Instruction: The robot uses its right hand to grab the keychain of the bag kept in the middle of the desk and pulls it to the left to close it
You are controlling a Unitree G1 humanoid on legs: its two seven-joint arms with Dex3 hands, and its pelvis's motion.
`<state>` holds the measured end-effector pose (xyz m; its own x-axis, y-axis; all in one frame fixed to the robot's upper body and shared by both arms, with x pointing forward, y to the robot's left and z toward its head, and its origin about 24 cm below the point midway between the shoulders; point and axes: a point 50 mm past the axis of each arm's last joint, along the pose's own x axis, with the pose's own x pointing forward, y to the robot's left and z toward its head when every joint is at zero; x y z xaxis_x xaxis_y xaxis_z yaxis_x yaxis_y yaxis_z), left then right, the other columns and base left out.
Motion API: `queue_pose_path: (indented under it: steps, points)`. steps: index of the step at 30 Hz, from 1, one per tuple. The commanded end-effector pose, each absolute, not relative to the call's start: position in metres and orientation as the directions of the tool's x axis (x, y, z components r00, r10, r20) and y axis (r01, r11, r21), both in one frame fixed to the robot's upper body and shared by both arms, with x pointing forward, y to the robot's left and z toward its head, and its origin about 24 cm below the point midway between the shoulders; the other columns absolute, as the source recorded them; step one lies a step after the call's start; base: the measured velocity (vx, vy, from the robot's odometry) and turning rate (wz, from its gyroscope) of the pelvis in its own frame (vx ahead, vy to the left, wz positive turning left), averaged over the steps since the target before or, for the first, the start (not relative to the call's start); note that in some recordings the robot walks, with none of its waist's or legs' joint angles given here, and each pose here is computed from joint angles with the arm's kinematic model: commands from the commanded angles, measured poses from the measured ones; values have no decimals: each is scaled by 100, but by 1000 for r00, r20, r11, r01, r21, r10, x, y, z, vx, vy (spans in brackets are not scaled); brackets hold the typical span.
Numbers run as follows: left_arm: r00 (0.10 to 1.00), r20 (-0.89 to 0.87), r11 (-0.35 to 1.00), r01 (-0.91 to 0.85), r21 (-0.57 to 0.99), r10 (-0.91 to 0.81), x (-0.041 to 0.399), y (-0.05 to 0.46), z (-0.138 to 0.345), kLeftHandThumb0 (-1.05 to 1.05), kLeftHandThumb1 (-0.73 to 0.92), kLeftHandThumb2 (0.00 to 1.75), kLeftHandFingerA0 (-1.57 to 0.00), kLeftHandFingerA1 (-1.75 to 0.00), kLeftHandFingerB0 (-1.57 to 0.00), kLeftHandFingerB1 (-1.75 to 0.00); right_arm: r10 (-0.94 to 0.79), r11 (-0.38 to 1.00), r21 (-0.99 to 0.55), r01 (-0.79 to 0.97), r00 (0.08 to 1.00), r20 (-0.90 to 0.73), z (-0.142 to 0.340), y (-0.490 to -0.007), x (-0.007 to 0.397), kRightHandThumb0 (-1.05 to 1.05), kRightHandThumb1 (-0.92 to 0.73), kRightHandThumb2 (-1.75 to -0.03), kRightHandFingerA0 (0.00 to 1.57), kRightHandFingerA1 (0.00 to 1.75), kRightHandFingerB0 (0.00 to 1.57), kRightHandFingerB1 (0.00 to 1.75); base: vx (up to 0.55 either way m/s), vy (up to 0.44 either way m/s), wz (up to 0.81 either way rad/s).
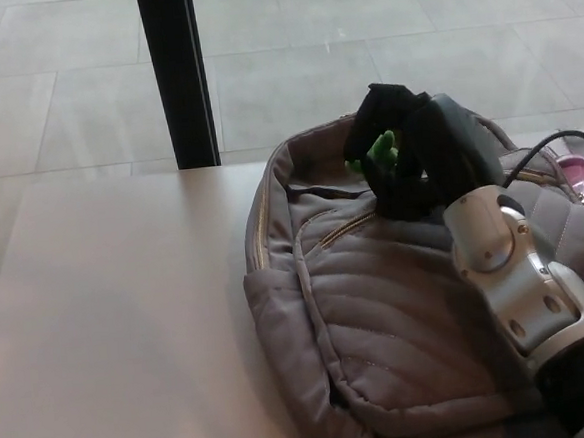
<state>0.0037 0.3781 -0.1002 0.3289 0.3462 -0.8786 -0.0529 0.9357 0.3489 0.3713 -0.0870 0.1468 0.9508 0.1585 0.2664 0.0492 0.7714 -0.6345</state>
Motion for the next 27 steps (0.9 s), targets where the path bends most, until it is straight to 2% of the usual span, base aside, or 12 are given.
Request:
queue_pose_path:
  steps: [1, 7, 9, 13, 14, 19, 20, 21, 22, 25, 26, 27]
  points:
    - [318, -878, 932, -56, 359, 357, 3, 379, -100, -87, 92, 80, -53, -70, -32, -50, 125, 806, -591, 33, 966, 225, 138, -75, 369, -22, -52, -115, 92, 175, 80, 158, 0, 0, 0]
    - [324, -875, 930, -49, 364, 359, 5, 381, -98, -92, 92, 83, -53, -70, -30, -49, 117, 824, -566, 35, 966, 231, 135, -71, 368, -26, -44, -124, 92, 175, 82, 161, 0, 0, 0]
    - [323, -875, 930, -46, 365, 360, 5, 381, -99, -90, 92, 82, -53, -69, -32, -49, 126, 819, -573, 28, 966, 227, 134, -66, 367, -25, -45, -123, 95, 171, 84, 155, 0, 0, 0]
    - [320, -877, 930, -38, 367, 359, 8, 379, -100, -89, 92, 82, -54, -70, -33, -49, 153, 826, -564, -14, 968, 200, 132, -41, 362, -24, -60, -96, 89, 175, 72, 159, 0, 0, 0]
    - [324, -876, 930, -34, 365, 356, 8, 379, -100, -90, 92, 82, -53, -71, -32, -49, 168, 834, -551, -28, 964, 205, 131, -36, 361, -22, -61, -91, 92, 171, 80, 140, 0, 0, 0]
    - [344, -873, 935, -47, 352, 347, 10, 378, -100, -92, 92, 80, -53, -72, -34, -50, 191, 848, -525, -73, 966, 174, 123, -14, 356, -28, -63, -95, 93, 175, 76, 147, 0, 0, 0]
    - [345, -871, 932, -33, 361, 350, 11, 378, -100, -90, 92, 83, -53, -70, -33, -49, 215, 848, -520, -103, 963, 161, 120, -2, 352, -28, -54, -105, 91, 172, 78, 150, 0, 0, 0]
    - [350, -874, 937, -30, 349, 337, 12, 378, -100, -82, 80, 118, -47, -71, -29, -57, 262, 836, -533, -132, 949, 175, 116, 9, 346, -41, -68, -76, 91, 175, 73, 154, 0, 0, 0]
    - [351, -874, 937, -30, 349, 337, 12, 378, -100, -82, 80, 118, -47, -71, -29, -57, 261, 836, -533, -130, 949, 177, 116, 9, 346, -41, -68, -76, 91, 175, 73, 154, 0, 0, 7]
    - [353, -873, 939, -58, 339, 337, 14, 378, -100, -83, 79, 117, -47, -72, -29, -57, 293, 840, -517, -167, 940, 172, 111, 19, 340, -34, -65, -84, 88, 175, 74, 151, 0, 0, 0]
    - [357, -871, 939, -64, 339, 338, 15, 377, -101, -82, 78, 116, -47, -72, -30, -58, 313, 835, -519, -185, 935, 169, 108, 28, 335, -30, -50, -115, 88, 175, 77, 156, 0, 0, 0]
    - [355, -871, 939, -66, 338, 339, 16, 376, -101, -84, 92, 80, -48, -70, -32, -50, 339, 828, -522, -206, 925, 172, 106, 33, 332, -29, -51, -116, 92, 175, 80, 149, 0, 0, 0]
